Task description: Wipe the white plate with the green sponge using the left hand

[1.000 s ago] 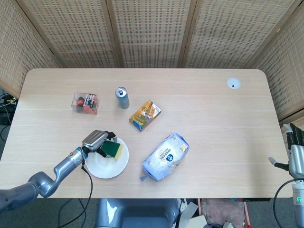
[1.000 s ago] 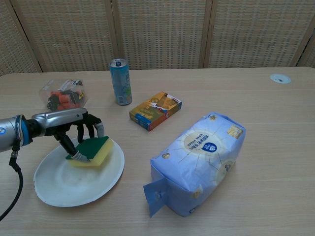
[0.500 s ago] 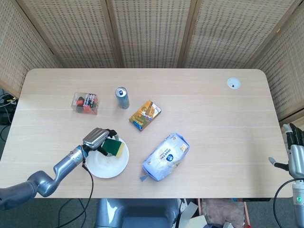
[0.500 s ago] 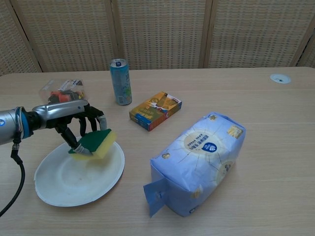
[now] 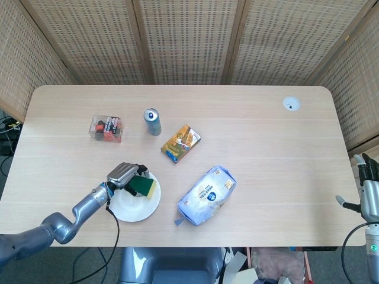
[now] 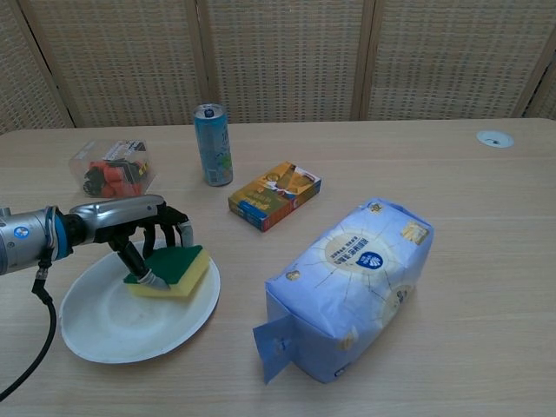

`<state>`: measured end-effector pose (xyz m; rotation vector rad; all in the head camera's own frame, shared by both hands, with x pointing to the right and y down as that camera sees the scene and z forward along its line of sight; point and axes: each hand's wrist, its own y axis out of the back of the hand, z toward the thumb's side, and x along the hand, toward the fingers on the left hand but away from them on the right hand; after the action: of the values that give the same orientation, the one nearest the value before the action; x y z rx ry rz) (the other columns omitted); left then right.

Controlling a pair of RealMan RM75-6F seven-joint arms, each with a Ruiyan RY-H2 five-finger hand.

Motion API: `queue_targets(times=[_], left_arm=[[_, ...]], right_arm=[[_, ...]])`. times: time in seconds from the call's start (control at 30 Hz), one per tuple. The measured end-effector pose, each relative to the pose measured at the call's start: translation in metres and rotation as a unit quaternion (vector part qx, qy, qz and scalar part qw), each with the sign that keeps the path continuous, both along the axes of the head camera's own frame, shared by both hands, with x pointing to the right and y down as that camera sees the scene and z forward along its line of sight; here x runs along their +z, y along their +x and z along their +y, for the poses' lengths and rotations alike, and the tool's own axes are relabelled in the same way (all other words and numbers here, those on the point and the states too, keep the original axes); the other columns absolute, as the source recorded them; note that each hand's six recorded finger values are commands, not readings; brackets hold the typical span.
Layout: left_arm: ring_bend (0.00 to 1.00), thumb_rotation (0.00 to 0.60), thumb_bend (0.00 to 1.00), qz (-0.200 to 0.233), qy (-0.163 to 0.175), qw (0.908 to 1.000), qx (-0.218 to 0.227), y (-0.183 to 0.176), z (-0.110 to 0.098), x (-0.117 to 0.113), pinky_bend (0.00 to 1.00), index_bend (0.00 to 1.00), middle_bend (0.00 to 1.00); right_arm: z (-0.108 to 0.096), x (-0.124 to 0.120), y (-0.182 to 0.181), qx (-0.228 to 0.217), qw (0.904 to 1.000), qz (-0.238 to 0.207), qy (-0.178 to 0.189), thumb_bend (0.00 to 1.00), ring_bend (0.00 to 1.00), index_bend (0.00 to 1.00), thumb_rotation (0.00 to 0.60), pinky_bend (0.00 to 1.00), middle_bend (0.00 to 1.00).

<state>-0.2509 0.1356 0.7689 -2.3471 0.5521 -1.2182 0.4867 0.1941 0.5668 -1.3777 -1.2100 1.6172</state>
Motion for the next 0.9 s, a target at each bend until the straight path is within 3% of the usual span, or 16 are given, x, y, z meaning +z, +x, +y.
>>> queue_targets(times=[0.2, 0.33, 0.9], left_arm=[[0.37, 0.6, 0.0, 0.031, 0.03, 0.999, -0.01, 0.001, -0.018, -0.026, 0.45, 0.49, 0.38], [0.37, 0.6, 0.0, 0.023, 0.044, 0.9987, -0.006, -0.004, -0.027, -0.036, 0.45, 0.49, 0.38], [0.37, 0.6, 0.0, -0.043, 0.008, 0.9985, 0.032, 0.002, 0.0, 0.011, 0.45, 0.49, 0.38]], right_arm=[[0.001, 0.001, -0.002, -0.002, 1.0, -0.001, -0.002, 0.0, 0.0, 0.0, 0.6, 0.0, 0.0], [0.001, 0.001, -0.002, -0.003, 1.0, -0.001, -0.002, 0.0, 0.0, 0.0, 0.6, 0.0, 0.0], [0.0, 0.003, -0.001, 0.0, 1.0, 0.002, -0.006, 0.0, 0.0, 0.0, 0.6, 0.0, 0.0]])
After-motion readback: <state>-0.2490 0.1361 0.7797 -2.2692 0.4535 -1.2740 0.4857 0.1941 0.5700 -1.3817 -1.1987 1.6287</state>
